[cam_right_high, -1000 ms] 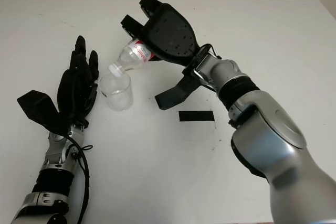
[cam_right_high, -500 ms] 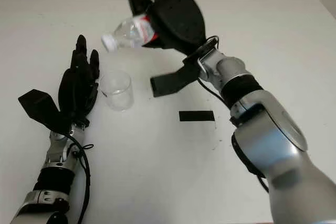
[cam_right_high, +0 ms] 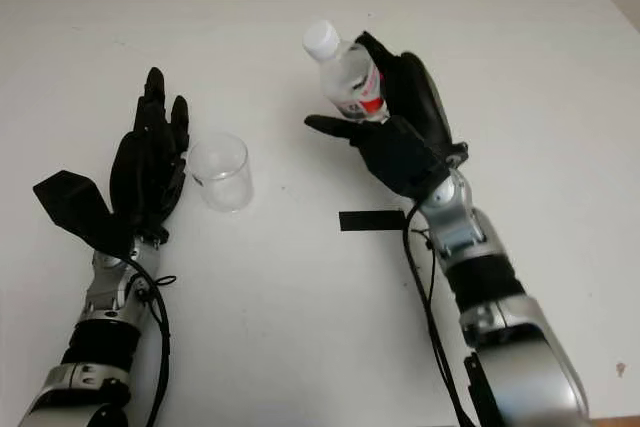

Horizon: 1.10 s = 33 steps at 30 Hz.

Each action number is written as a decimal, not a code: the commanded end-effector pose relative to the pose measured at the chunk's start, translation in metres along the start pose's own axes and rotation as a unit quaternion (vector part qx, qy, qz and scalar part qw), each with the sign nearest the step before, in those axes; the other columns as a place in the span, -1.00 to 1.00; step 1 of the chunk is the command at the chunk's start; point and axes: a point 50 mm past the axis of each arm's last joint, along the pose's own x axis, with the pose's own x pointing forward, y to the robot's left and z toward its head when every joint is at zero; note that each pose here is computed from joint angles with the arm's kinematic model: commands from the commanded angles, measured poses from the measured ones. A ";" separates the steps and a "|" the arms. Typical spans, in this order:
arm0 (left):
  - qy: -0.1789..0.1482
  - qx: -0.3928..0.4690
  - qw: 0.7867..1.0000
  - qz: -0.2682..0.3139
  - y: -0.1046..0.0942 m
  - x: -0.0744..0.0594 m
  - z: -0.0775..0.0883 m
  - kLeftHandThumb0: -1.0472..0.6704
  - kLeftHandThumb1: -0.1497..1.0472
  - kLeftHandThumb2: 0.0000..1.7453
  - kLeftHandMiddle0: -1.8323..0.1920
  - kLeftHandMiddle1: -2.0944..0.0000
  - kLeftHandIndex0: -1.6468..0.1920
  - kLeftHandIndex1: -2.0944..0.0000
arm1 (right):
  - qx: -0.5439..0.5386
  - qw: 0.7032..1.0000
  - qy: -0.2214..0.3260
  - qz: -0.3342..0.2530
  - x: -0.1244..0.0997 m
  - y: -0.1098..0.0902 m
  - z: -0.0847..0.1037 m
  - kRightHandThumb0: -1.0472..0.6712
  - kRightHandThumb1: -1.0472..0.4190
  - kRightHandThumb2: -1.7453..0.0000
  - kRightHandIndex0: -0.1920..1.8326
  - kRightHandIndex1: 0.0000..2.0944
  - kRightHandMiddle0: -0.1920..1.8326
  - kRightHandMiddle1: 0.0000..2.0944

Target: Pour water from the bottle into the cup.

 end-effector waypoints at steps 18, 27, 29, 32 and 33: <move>0.020 0.004 1.000 0.002 0.004 -0.007 -0.006 -0.76 1.00 -0.18 0.94 0.95 0.96 0.95 | 0.079 0.996 0.044 -0.018 -0.006 -0.003 0.000 -0.20 -1.00 0.65 0.57 1.00 0.30 1.00; 0.020 0.003 1.000 0.001 0.005 -0.006 -0.006 -0.76 1.00 -0.18 0.94 0.95 0.96 0.95 | 0.182 0.979 0.077 -0.043 -0.005 -0.008 0.002 -0.20 -1.00 0.65 0.51 1.00 0.24 1.00; 0.021 0.001 1.000 0.000 0.006 -0.006 -0.005 -0.76 1.00 -0.18 0.94 0.95 0.96 0.95 | 0.207 0.974 0.078 -0.054 -0.005 -0.011 0.001 -0.21 -1.00 0.63 0.52 1.00 0.23 1.00; 0.020 0.004 1.000 0.000 0.006 -0.006 -0.005 -0.75 1.00 -0.18 0.94 0.95 0.96 0.95 | 0.261 0.960 0.076 -0.067 -0.005 -0.013 -0.001 -0.19 -1.00 0.62 0.57 1.00 0.25 1.00; 0.020 0.004 1.000 0.000 0.006 -0.006 -0.005 -0.75 1.00 -0.18 0.93 0.95 0.96 0.95 | 0.277 0.955 0.077 -0.070 -0.005 -0.013 -0.001 -0.19 -1.00 0.61 0.63 1.00 0.27 1.00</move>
